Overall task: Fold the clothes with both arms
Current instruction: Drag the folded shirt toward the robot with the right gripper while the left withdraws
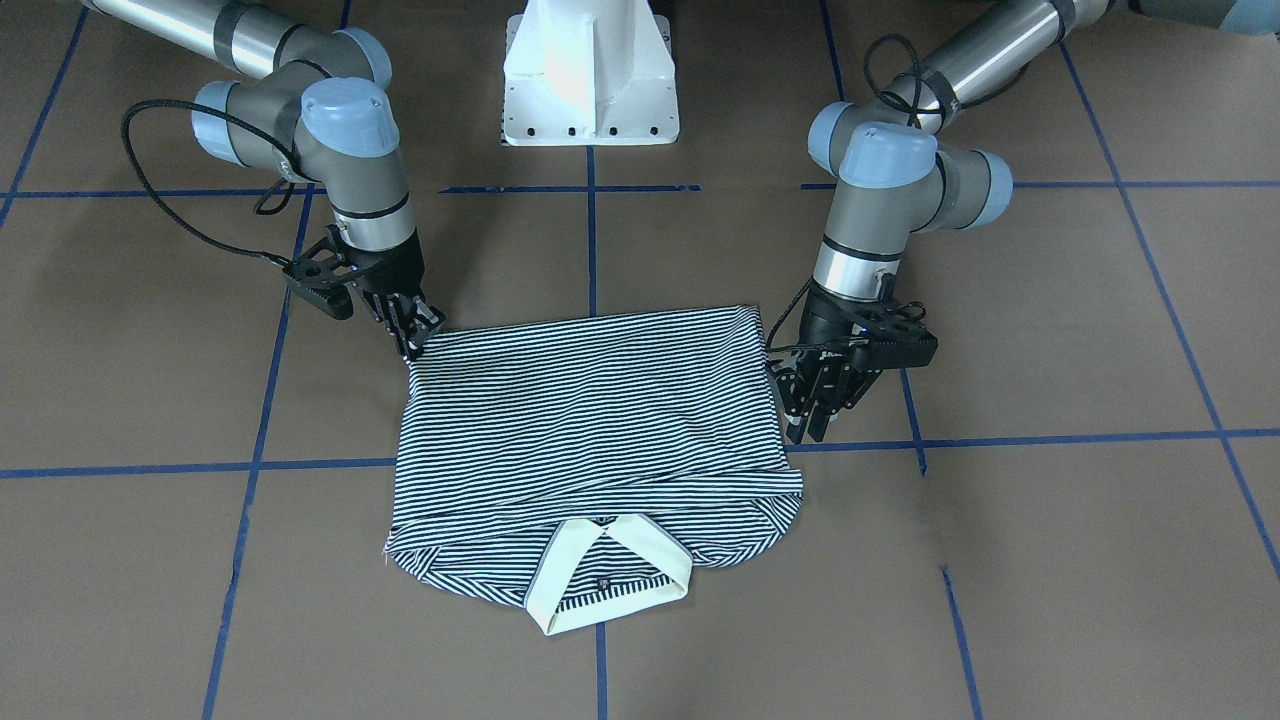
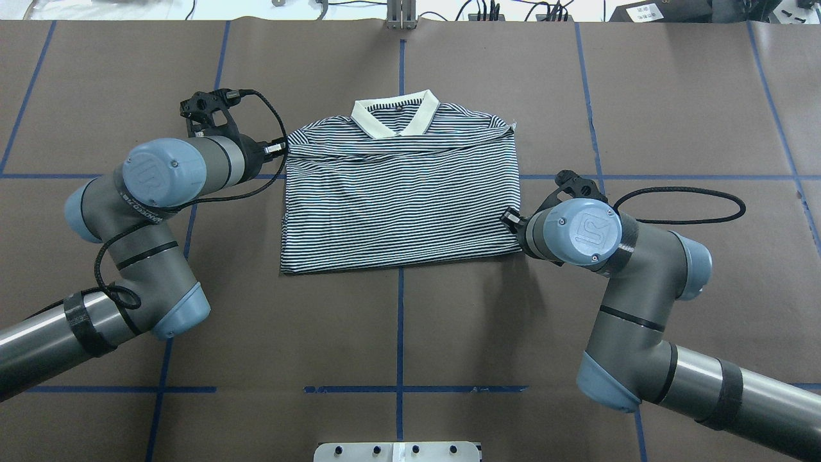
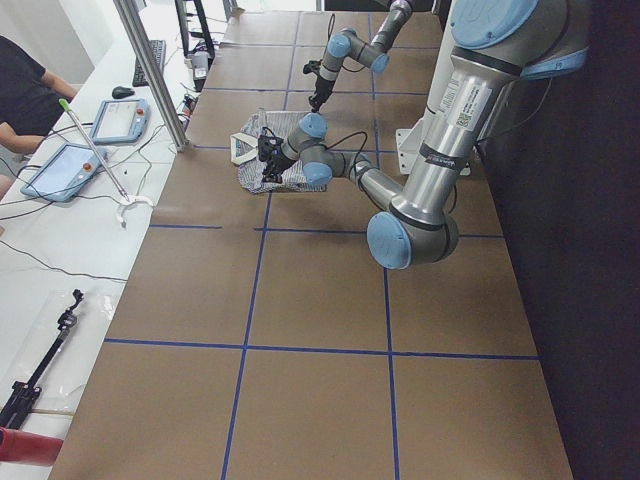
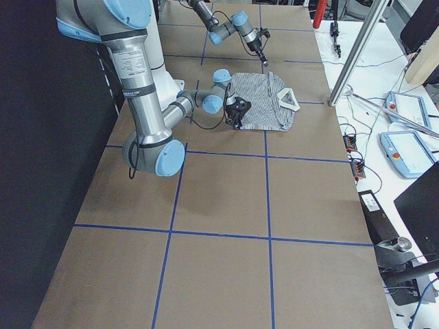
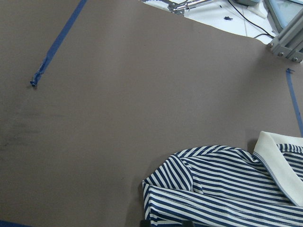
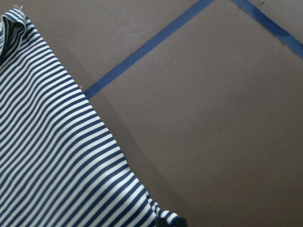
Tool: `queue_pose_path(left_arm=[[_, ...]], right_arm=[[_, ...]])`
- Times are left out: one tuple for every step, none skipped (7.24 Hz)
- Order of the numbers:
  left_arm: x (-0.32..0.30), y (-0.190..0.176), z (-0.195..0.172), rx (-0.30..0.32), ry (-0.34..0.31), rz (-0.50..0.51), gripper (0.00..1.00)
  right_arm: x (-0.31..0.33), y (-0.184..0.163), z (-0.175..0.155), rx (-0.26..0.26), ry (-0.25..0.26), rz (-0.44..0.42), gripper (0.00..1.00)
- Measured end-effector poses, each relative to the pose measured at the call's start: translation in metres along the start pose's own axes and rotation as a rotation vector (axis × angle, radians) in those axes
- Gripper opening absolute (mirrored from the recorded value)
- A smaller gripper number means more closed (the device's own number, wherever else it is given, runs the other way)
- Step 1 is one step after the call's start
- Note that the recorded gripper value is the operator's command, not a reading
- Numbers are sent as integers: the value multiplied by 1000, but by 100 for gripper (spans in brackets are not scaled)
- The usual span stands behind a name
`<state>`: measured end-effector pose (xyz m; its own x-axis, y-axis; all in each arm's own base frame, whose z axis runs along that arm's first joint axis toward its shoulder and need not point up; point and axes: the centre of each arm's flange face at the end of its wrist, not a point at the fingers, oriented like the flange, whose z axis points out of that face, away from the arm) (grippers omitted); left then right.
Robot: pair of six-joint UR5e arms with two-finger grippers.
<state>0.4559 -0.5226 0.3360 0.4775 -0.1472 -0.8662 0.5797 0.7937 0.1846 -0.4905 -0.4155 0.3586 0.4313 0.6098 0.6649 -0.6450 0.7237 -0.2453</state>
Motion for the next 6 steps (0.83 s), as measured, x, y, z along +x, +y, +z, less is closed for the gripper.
queue_pose_path(left_arm=[[0, 0, -1, 0, 1, 0, 34], [2, 0, -2, 0, 4, 0, 34], [4, 0, -4, 1, 10, -1, 34], [6, -1, -8, 1, 18, -8, 34], [10, -1, -12, -2, 29, -22, 34], [19, 0, -23, -15, 56, -38, 35]], right_arm=[[2, -1, -3, -1, -3, 2, 0], [4, -2, -11, -6, -11, 6, 0], [15, 1, -26, -22, -23, 11, 0], [36, 14, -50, -51, -25, 4, 0], [57, 39, -79, -86, 1, -21, 0], [75, 74, -115, -126, 55, -61, 0]])
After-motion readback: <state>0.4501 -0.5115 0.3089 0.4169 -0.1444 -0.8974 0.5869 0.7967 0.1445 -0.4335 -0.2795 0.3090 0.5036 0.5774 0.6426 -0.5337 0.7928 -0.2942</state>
